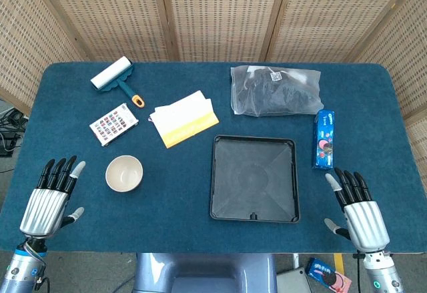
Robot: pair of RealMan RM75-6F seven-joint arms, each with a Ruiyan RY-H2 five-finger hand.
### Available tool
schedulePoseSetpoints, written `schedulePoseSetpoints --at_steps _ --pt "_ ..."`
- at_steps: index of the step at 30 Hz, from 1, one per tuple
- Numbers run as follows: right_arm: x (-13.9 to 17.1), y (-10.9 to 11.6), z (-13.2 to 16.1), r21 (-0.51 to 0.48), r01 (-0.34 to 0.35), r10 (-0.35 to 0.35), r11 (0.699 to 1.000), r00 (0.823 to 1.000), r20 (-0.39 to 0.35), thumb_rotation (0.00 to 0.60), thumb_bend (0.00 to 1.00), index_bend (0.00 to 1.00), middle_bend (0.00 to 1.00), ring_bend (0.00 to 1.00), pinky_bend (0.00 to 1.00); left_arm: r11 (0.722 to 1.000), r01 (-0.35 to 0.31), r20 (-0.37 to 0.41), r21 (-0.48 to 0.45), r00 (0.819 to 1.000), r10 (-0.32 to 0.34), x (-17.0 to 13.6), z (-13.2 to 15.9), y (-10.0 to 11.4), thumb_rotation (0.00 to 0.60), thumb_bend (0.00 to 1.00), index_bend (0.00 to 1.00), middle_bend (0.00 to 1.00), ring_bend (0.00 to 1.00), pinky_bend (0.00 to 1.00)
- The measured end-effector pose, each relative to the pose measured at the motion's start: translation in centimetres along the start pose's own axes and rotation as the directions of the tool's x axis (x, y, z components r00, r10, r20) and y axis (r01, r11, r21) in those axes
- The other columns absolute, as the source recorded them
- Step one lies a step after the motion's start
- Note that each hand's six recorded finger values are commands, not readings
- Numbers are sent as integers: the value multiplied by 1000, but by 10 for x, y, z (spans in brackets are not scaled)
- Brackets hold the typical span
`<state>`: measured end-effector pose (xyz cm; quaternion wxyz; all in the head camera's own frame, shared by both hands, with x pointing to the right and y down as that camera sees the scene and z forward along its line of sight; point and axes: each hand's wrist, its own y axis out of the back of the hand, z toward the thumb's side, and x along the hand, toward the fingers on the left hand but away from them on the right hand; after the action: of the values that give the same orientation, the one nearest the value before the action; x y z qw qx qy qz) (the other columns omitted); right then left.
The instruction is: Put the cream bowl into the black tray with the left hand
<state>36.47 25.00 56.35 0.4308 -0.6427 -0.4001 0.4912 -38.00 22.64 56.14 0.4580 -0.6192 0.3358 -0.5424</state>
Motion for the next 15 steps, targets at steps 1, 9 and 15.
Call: schedulePoseSetpoints --at_steps 1,9,15 --pt "0 0 0 0 1 -1 1000 1000 -1 600 164 0 0 0 0 1000 -1 1 1 1000 1 0 0 0 600 82 0 0 0 0" --pt "1 2 0 -8 9 -9 1000 1000 -1 600 164 0 0 0 0 1000 -19 7 -4 1000 19 0 2 3 600 81 0 0 0 0" --pt "1 4 -1 -7 13 -13 1000 1000 3 600 164 0 0 0 0 1000 -22 12 -8 1000 22 1 3 2 600 81 0 0 0 0"
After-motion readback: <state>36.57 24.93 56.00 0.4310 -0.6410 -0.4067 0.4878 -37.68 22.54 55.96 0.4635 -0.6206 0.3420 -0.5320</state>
